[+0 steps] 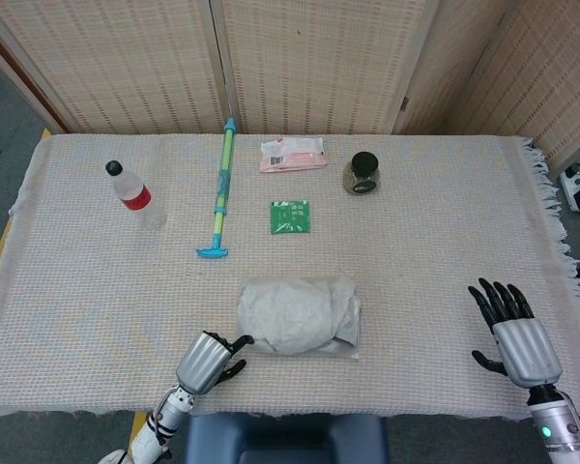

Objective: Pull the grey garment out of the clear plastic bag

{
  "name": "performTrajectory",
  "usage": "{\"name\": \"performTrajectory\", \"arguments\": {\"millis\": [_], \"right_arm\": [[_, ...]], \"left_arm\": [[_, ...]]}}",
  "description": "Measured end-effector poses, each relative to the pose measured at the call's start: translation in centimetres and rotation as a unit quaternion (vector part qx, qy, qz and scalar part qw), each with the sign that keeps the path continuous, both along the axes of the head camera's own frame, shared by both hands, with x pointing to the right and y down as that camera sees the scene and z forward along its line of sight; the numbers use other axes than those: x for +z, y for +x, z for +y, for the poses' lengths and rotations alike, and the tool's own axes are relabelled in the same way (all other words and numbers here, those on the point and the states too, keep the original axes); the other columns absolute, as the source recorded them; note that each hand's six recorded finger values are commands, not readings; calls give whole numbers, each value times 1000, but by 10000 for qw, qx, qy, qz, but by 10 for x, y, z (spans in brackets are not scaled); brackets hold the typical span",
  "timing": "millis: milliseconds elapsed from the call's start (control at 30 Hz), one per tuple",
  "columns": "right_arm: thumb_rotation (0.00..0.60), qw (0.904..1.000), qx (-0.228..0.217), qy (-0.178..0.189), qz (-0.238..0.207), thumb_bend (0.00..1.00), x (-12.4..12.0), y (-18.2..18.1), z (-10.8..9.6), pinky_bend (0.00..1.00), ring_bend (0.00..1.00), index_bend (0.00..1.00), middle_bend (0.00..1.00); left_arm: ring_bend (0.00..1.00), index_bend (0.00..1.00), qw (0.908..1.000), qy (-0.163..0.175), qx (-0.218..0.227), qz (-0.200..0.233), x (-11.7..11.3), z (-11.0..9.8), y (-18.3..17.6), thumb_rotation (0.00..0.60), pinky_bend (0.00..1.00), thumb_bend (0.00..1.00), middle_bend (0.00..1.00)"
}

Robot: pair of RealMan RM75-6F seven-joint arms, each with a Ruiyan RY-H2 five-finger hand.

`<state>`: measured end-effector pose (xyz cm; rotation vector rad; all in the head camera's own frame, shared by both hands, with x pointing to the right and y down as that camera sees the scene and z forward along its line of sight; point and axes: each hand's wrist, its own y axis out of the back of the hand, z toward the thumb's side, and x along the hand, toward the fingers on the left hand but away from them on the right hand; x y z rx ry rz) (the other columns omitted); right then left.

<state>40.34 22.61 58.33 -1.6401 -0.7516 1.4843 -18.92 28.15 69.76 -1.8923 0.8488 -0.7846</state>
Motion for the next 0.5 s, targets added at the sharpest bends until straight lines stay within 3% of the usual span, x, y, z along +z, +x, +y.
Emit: {"name": "performTrajectory", "arguments": {"millis": [500], "right_arm": [[600,9999,-30,-136,66,113,4,-1,0,0,0,0,0]], "left_arm": [[1000,544,9995,283,9,-148,9,-11,-2,600,1000,369,1000]]}}
